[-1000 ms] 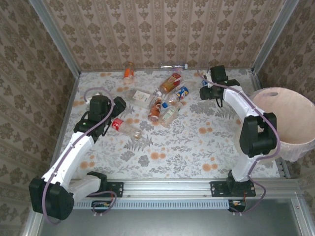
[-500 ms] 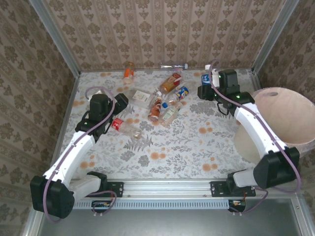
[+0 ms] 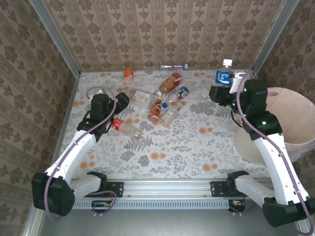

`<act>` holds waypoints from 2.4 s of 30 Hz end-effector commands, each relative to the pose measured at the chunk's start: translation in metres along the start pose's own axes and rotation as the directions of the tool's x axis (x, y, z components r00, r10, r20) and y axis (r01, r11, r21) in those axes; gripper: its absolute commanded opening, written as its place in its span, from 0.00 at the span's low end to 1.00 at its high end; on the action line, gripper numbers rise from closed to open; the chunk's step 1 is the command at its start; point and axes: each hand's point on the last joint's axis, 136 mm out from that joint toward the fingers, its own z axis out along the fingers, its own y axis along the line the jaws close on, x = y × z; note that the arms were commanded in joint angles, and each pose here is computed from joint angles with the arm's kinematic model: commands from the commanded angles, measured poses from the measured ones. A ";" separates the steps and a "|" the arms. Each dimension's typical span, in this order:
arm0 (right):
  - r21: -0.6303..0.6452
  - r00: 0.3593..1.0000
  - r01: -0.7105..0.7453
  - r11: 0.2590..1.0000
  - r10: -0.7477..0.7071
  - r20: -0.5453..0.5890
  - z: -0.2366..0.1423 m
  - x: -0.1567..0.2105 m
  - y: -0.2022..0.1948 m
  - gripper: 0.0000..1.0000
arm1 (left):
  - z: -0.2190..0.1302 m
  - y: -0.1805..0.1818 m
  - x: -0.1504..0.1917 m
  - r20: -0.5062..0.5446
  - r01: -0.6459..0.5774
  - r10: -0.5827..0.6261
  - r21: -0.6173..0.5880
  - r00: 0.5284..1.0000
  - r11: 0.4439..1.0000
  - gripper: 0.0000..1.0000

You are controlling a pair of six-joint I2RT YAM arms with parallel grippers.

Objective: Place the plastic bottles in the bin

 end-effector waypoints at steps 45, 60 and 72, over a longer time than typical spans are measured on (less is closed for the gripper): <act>0.914 0.953 -0.036 0.405 0.288 -0.090 -0.164 0.070 -0.229 0.56 | 0.053 -0.059 0.016 -0.144 -0.099 0.103 0.038 0.984 0.994 0.99; 0.882 0.959 -0.097 0.460 0.279 -0.040 -0.162 0.061 -0.214 1.00 | 0.053 -0.048 0.017 -0.139 -0.083 0.081 -0.012 0.987 0.996 1.00; 0.783 0.972 -0.211 0.585 0.211 0.105 -0.148 0.038 -0.186 1.00 | 0.055 -0.036 0.020 -0.139 -0.029 0.021 -0.051 0.990 0.998 1.00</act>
